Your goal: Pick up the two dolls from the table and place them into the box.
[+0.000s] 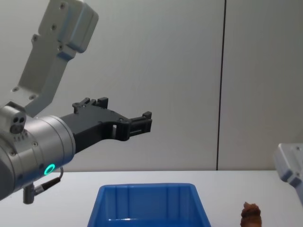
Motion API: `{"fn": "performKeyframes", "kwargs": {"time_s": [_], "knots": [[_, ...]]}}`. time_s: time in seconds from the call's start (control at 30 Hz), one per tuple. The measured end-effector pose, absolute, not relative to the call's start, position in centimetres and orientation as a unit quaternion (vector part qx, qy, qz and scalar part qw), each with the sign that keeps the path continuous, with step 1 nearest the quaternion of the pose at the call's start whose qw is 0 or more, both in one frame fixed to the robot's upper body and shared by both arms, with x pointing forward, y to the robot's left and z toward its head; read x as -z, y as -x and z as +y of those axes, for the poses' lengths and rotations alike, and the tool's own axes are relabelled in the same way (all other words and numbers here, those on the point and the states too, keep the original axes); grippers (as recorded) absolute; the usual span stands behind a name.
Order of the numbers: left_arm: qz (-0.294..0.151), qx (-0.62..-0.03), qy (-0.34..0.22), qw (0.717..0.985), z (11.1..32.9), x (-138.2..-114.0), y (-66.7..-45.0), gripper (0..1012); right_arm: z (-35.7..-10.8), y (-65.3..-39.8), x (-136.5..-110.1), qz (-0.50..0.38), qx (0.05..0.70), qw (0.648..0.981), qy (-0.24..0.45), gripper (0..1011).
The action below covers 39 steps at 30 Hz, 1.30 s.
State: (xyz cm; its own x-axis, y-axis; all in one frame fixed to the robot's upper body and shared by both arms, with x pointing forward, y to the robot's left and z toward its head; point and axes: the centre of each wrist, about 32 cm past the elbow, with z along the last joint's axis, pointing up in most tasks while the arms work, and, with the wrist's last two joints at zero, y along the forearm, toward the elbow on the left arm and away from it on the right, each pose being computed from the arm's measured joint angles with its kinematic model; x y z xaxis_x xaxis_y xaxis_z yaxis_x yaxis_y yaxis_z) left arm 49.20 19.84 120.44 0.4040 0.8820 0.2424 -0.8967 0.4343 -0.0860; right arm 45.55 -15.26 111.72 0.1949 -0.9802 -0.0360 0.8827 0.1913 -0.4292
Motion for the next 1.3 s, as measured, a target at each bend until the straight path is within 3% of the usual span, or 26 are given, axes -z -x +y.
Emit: {"fn": "performKeyframes", "kwargs": {"time_s": [0.43,0.9,1.3], "knots": [[-0.126,-0.531,-0.029,0.837,19.8,-120.4,-49.2,1001,-14.7,-45.7,-111.8,0.121,0.606,0.773,0.145,361],[-0.126,-0.531,-0.029,0.837,19.8,-120.4,-49.2,1001,-14.6,-45.7,-112.3,0.094,0.593,0.789,0.131,338],[-0.126,-0.531,-0.029,0.837,19.8,-120.4,-49.2,1001,-14.8,-45.9,-113.3,0.056,0.552,0.827,0.093,338]]}}
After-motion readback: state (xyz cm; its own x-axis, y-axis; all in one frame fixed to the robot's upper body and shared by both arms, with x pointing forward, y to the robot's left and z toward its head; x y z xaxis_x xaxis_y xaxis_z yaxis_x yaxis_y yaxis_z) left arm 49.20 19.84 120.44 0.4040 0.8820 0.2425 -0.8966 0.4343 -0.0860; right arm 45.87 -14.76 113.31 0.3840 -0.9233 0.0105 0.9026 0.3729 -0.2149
